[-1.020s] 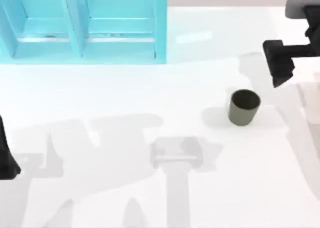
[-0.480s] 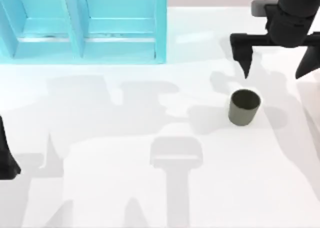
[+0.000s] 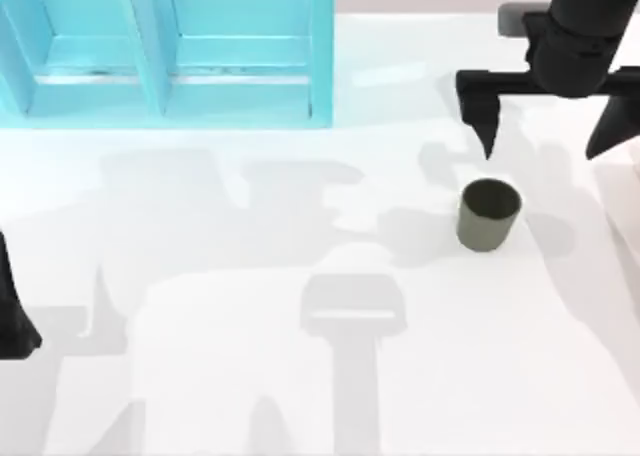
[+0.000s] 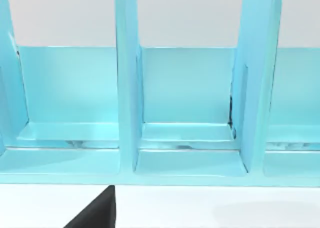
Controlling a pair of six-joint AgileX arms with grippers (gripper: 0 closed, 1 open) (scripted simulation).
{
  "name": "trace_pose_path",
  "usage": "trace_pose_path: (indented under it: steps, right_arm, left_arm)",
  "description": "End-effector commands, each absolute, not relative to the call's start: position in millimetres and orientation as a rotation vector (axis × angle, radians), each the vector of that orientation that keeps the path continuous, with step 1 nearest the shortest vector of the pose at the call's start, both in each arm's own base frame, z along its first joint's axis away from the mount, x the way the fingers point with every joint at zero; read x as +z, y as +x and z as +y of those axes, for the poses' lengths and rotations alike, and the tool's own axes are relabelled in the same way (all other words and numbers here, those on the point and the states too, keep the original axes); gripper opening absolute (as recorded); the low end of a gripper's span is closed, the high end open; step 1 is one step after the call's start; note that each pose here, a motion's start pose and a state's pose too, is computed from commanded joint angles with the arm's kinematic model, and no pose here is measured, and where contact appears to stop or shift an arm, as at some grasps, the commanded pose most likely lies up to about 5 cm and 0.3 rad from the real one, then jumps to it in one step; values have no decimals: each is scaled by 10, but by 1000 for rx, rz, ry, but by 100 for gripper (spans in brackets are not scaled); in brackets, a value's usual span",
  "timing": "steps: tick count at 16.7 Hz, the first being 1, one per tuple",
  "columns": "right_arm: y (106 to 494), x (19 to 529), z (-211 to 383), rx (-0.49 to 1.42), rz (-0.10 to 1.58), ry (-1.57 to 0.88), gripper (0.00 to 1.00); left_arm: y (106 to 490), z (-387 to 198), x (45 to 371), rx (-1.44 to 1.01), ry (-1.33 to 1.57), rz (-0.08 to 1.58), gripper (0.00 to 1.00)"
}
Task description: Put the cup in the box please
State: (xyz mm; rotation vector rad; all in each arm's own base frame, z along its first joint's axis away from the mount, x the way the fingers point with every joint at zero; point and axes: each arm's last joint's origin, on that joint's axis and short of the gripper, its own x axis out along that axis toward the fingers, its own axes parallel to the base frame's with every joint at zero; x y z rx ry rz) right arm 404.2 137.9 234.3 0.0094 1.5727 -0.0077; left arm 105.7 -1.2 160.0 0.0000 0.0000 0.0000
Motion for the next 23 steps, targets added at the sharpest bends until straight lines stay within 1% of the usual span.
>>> trace_pose_path:
  steps: [9,14,23]
  right_arm:
    - [4043,1451,1396,-7,1571,9,100]
    - [4033,1392,1393,-7,1571,9,100]
    - [4033,1392,1393,-7,1571,9,32]
  left_arm:
    - [1057,-12,1600,0,0,0,100]
    - [1057,-12,1600,0,0,0,100]
    - [1057,-12,1600,0,0,0,100]
